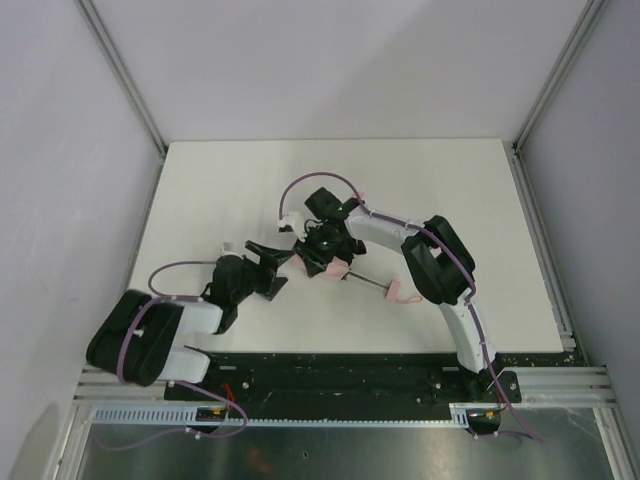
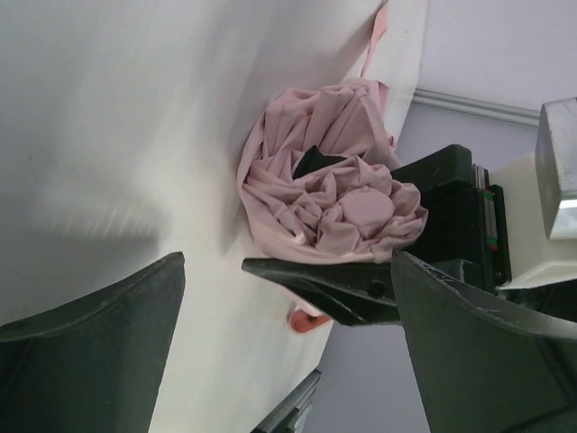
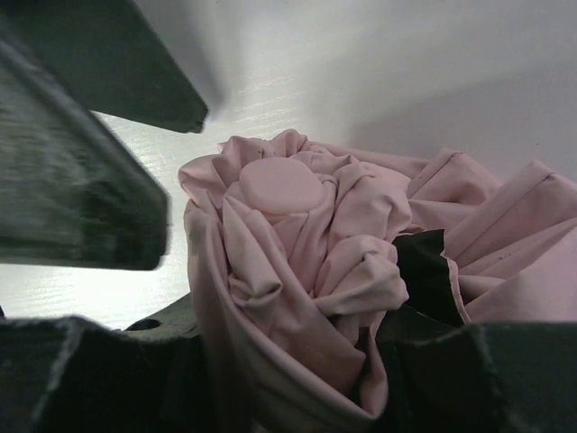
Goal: Put away the umbrella
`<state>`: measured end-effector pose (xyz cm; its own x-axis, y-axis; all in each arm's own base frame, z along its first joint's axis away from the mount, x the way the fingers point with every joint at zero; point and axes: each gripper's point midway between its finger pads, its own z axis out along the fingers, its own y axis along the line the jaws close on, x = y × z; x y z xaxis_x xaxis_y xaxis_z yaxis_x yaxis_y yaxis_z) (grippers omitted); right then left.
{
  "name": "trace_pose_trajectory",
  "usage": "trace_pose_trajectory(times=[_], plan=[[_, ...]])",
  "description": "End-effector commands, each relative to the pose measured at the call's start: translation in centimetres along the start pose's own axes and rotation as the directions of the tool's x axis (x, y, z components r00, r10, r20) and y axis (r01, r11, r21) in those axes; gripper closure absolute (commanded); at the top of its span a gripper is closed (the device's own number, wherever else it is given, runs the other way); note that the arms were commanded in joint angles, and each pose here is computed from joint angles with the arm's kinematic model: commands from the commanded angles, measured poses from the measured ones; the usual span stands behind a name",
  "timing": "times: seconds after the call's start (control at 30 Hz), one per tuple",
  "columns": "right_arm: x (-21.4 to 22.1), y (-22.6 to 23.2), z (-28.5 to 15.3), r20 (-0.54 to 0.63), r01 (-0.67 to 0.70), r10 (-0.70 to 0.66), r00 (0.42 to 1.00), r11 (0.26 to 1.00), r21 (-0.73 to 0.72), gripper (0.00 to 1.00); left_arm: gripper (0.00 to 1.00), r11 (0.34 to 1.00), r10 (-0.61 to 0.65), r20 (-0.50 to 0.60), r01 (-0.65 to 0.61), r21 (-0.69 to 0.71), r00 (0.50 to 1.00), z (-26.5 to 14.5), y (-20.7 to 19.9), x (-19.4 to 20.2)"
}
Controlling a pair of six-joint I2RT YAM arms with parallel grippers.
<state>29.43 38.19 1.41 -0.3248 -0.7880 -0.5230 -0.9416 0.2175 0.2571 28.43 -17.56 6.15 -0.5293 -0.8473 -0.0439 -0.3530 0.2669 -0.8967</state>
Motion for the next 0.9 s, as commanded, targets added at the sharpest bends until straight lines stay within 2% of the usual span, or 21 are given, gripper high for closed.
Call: trace_pose_trajectory(times=[0.0, 0.2, 0.37, 0.43, 0.73, 0.87], plan=[[11.8, 4.1, 4.4, -0.337, -0.238, 0.177, 0.925, 0.96, -0.149, 1.0, 0.01, 0.98, 0.03, -0.018, -0.026, 0.196, 0.999, 1.0, -4.1, 0.3], [11.4, 4.1, 4.4, -0.329, -0.231, 0.172, 0.929, 0.961, -0.15, 1.0, 0.01, 0.97, 0.03, -0.105, -0.004, 0.245, 0.994, 2.7, -4.2, 2.1], [10.6, 4.2, 4.0, -0.308, -0.208, 0.153, 0.939, 0.966, -0.155, 1.0, 0.04, 0.977, 0.013, -0.112, 0.011, 0.212, 0.994, 4.1, -2.5, 2.9], [10.1, 4.3, 3.9, -0.299, -0.192, 0.139, 0.944, 0.969, -0.156, 1.0, 0.12, 0.981, 0.015, -0.096, 0.005, 0.196, 0.995, 4.4, -1.8, 2.9], [9.6, 4.5, 4.2, -0.297, -0.152, 0.101, 0.95, 0.976, -0.154, 1.0, 0.61, 0.988, 0.072, -0.053, -0.064, 0.139, 0.996, 6.1, 0.5, 2.5], [9.3, 4.5, 4.2, -0.289, -0.145, 0.096, 0.953, 0.977, -0.154, 1.0, 0.72, 0.992, 0.09, -0.054, -0.085, 0.096, 0.994, 6.2, 1.8, 2.5]])
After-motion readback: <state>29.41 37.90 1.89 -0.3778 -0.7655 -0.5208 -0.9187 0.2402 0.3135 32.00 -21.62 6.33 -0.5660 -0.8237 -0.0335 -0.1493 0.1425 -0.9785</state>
